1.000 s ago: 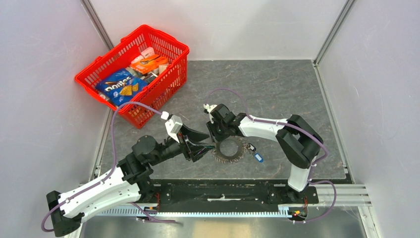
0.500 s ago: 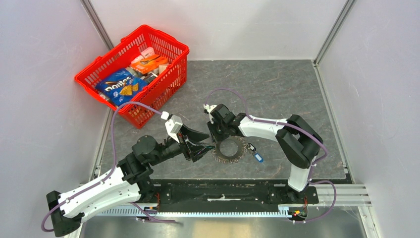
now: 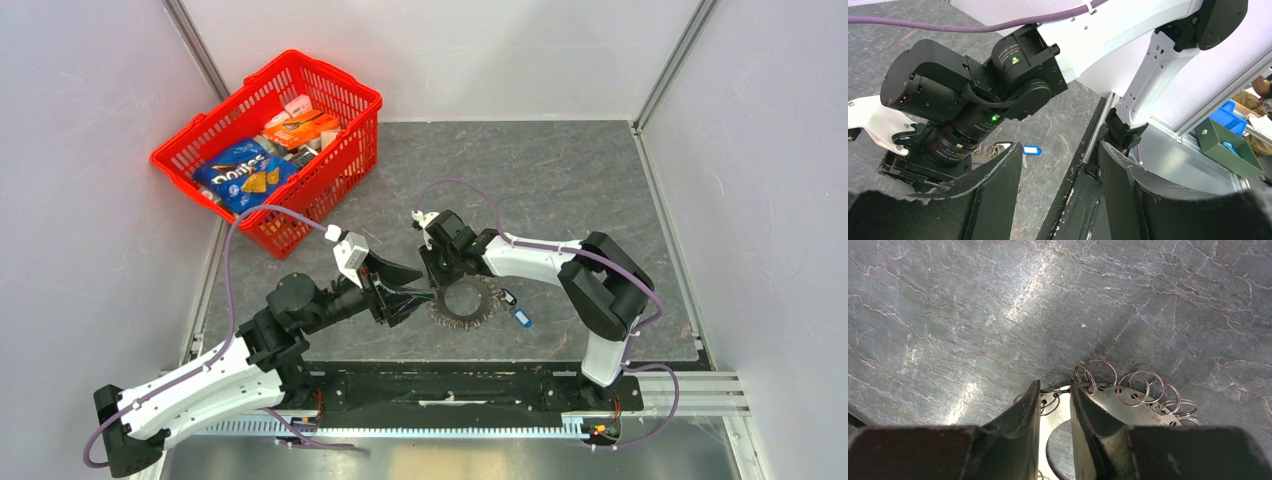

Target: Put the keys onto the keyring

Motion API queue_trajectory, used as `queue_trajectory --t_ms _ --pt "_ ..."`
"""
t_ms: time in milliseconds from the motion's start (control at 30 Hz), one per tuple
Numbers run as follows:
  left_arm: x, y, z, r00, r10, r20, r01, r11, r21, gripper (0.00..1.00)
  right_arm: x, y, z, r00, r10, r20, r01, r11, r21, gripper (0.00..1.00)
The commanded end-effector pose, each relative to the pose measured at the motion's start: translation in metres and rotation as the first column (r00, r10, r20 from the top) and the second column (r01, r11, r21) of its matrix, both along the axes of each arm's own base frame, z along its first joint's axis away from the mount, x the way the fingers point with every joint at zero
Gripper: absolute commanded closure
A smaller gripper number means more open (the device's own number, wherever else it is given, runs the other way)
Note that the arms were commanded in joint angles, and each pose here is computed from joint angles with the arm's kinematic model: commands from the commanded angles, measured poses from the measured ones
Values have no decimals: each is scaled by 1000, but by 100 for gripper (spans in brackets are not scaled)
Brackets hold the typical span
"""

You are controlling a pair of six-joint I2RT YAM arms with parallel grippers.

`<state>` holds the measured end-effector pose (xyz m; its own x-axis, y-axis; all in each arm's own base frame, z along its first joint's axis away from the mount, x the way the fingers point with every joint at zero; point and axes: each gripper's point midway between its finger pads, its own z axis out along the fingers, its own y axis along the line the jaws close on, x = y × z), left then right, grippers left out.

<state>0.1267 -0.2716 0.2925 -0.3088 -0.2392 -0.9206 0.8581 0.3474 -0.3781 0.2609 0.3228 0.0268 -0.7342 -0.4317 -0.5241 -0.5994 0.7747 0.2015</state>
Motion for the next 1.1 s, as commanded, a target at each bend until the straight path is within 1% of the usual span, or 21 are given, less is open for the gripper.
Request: queue_trajectory --t_ms 0,167,233,300,367,433,933,1067 --pt "5 2 7 999 25 44 -24 1000 -12 36 -1 1 11 1000 8 23 -8 1000 15 100" --pt "5 2 7 999 25 44 -25 1000 -11 35 -1 1 17 1000 8 26 -8 1000 27 100" --pt "4 2 8 999 23 46 -22 1000 -14 36 -1 1 19 1000 5 29 -6 1000 28 90" --pt "4 2 7 999 21 45 -20 1000 -13 36 0 2 20 1000 2 29 -3 1000 28 78" --pt "4 2 7 999 21 45 -21 1000 -12 35 0 2 21 1000 1 30 -2 1000 30 72" --pt "4 2 7 999 22 45 -21 1000 -12 35 1 3 22 1000 -1 31 0 999 34 69" --pt "4 2 7 999 23 44 -23 1000 -13 35 3 10 22 1000 -5 21 4 999 51 56" --pt "4 2 7 999 23 45 -23 1000 -13 36 5 11 23 1000 -11 26 10 999 52 56"
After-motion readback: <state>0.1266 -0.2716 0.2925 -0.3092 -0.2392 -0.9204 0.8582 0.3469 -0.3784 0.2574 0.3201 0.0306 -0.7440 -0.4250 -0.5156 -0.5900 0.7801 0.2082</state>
